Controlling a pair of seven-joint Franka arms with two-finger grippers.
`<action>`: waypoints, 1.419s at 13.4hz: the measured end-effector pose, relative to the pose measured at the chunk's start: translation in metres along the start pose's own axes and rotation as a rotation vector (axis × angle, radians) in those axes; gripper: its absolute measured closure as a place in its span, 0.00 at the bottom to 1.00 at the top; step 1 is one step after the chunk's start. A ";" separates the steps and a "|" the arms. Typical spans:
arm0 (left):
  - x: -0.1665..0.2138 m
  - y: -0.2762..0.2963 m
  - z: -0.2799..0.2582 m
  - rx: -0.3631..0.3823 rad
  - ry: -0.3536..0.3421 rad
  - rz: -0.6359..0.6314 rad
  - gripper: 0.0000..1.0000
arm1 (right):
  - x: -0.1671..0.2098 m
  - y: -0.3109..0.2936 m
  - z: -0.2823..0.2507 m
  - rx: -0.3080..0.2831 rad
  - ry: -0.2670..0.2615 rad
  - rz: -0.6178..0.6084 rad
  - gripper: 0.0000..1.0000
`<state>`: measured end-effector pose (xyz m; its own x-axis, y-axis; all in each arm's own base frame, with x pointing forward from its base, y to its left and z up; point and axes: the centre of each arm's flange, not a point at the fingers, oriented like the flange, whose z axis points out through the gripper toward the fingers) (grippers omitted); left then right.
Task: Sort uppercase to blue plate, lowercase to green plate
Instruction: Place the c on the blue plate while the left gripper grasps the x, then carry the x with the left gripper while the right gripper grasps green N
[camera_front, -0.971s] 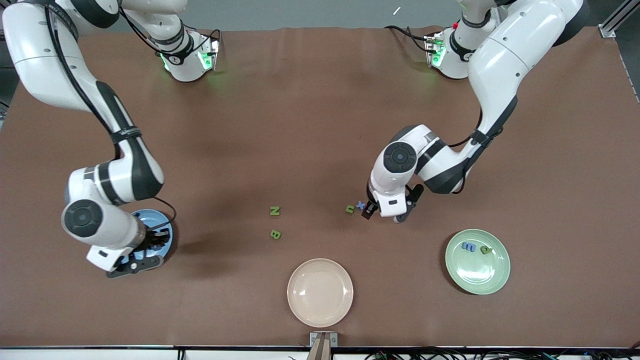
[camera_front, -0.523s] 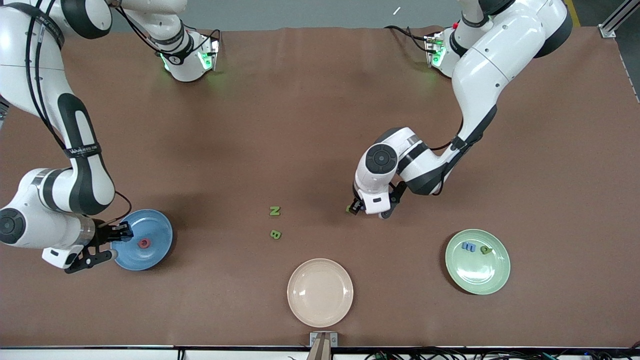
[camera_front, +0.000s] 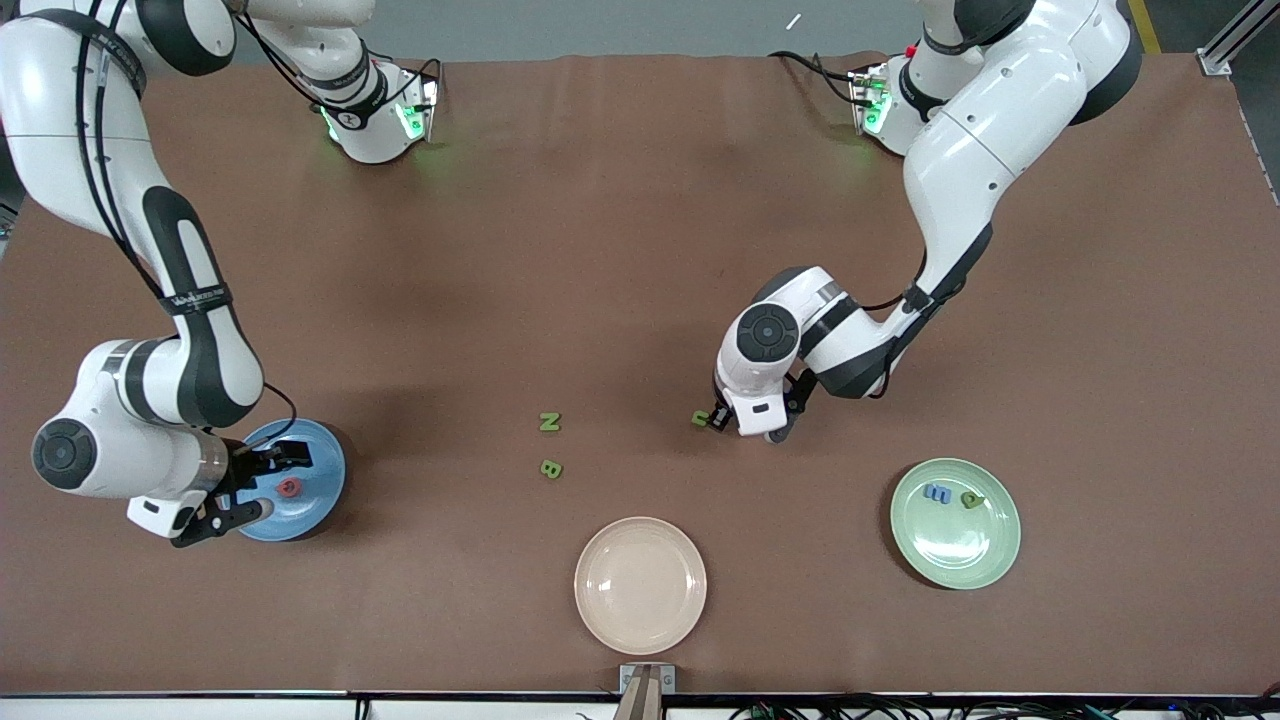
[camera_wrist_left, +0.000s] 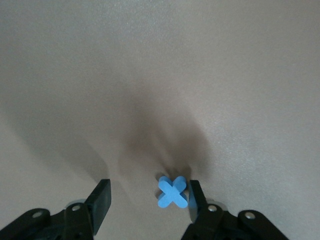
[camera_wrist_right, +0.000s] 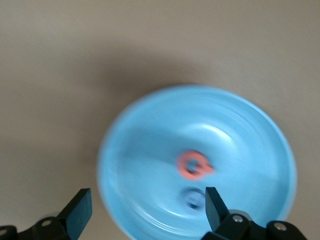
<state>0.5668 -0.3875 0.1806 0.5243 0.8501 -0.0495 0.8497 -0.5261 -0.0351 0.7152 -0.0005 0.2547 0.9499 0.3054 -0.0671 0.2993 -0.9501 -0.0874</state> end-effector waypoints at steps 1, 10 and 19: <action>0.000 0.000 0.001 0.002 -0.001 0.000 0.33 | 0.012 -0.032 -0.004 -0.001 0.010 0.037 0.00; 0.000 0.005 0.004 -0.011 -0.013 -0.003 0.52 | 0.040 -0.328 0.038 0.013 0.129 0.259 0.00; 0.081 0.026 -0.050 -0.091 0.046 0.091 0.74 | 0.008 -0.361 0.108 0.004 0.083 0.308 0.11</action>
<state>0.6344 -0.3313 0.2259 0.6000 0.8000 -0.0027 0.7987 -0.5988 0.0586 0.6048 0.3513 0.1785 0.9999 -0.0032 -0.0097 -0.0040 -0.9968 -0.0795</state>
